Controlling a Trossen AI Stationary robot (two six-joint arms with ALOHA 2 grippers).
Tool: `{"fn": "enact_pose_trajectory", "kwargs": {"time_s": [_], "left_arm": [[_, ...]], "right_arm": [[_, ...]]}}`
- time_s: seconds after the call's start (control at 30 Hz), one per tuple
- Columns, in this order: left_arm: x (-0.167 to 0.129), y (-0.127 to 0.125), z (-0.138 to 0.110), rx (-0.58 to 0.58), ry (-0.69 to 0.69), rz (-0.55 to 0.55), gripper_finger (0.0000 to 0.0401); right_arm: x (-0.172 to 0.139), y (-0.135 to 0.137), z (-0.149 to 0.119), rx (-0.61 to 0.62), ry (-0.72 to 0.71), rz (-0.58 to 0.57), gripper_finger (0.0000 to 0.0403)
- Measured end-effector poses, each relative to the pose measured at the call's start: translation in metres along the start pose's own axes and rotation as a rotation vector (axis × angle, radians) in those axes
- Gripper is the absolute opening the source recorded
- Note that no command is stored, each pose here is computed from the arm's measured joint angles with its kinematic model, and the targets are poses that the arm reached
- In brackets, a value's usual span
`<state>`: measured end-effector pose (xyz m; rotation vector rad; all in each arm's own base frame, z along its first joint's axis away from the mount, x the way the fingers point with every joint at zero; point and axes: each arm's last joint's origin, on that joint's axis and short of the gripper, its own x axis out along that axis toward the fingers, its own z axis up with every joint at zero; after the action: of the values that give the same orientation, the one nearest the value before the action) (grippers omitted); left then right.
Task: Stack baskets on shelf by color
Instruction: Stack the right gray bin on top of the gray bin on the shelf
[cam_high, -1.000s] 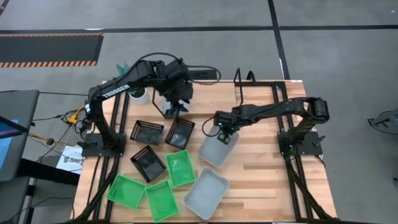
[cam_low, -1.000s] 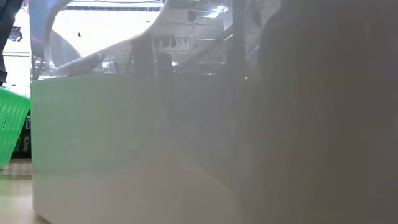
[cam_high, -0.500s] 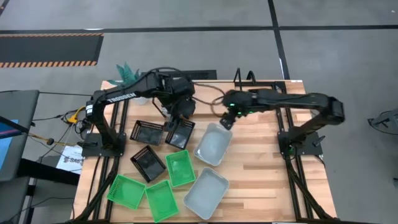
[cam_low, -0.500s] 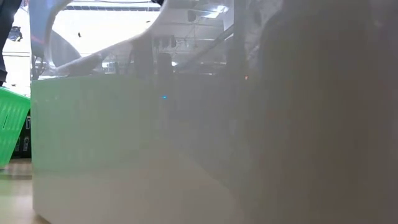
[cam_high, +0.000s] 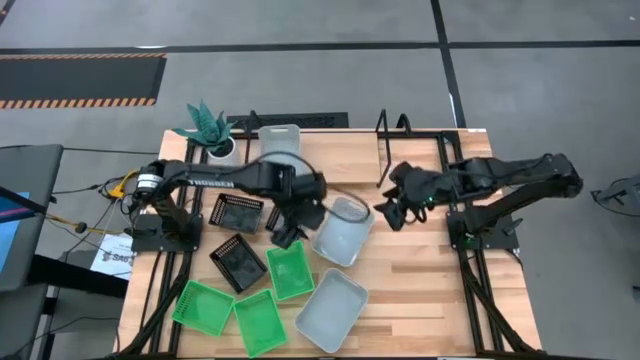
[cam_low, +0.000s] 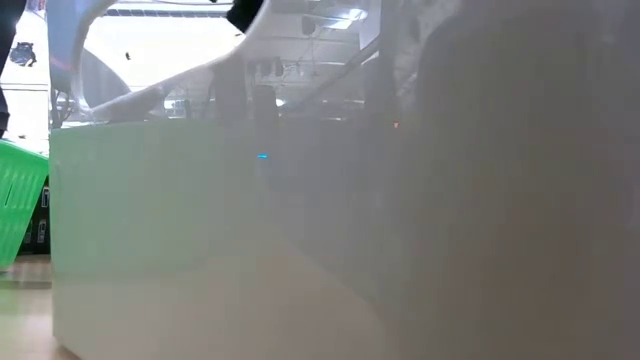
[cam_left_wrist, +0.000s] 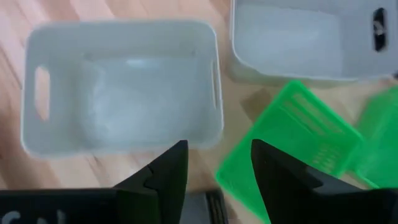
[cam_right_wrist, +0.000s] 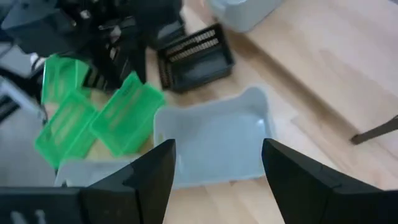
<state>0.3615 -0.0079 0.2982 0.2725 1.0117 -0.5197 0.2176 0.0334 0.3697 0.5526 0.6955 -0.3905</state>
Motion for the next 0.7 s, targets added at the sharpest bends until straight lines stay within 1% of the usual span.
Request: {"fn": "enact_pose_trajectory", "kwargs": {"time_s": [0.13,0.23,0.27,0.3,0.33,0.4,0.47,0.6,0.67,0.7], "left_arm": [[0.022,-0.018,0.012,0.044,-0.029,0.128,0.0165],[0.033,-0.031,0.020,0.107,-0.043,0.260,0.0169],[0.036,-0.035,0.021,0.120,-0.034,0.289,0.0173],[0.038,-0.038,0.021,0.124,-0.027,0.295,0.0178],[0.040,-0.041,0.021,0.118,-0.028,0.279,0.0185],[0.046,-0.041,0.022,0.077,-0.047,0.230,0.0199],[0.055,-0.040,0.020,0.041,-0.022,0.212,0.0211],[0.071,-0.038,0.019,0.051,0.007,0.212,0.0228],[0.080,-0.037,0.016,0.038,0.036,0.188,0.0231],[0.084,-0.035,0.017,0.033,0.031,0.193,0.0231]], "right_arm": [[-0.003,0.011,-0.016,-0.064,0.059,0.019,0.0264],[-0.005,0.018,-0.025,-0.072,0.089,0.038,0.0264],[-0.006,0.020,-0.029,-0.073,0.102,0.041,0.0264],[-0.008,0.022,-0.032,-0.069,0.109,0.048,0.0264],[-0.010,0.025,-0.035,-0.066,0.110,0.062,0.0264],[-0.014,0.029,-0.042,-0.074,0.114,0.076,0.0264],[-0.017,0.033,-0.048,-0.087,0.113,0.084,0.0264],[-0.021,0.036,-0.055,-0.087,0.112,0.075,0.0264],[-0.022,0.037,-0.057,-0.078,0.105,0.074,0.0264],[-0.023,0.038,-0.058,-0.074,0.100,0.070,0.0264]]}}
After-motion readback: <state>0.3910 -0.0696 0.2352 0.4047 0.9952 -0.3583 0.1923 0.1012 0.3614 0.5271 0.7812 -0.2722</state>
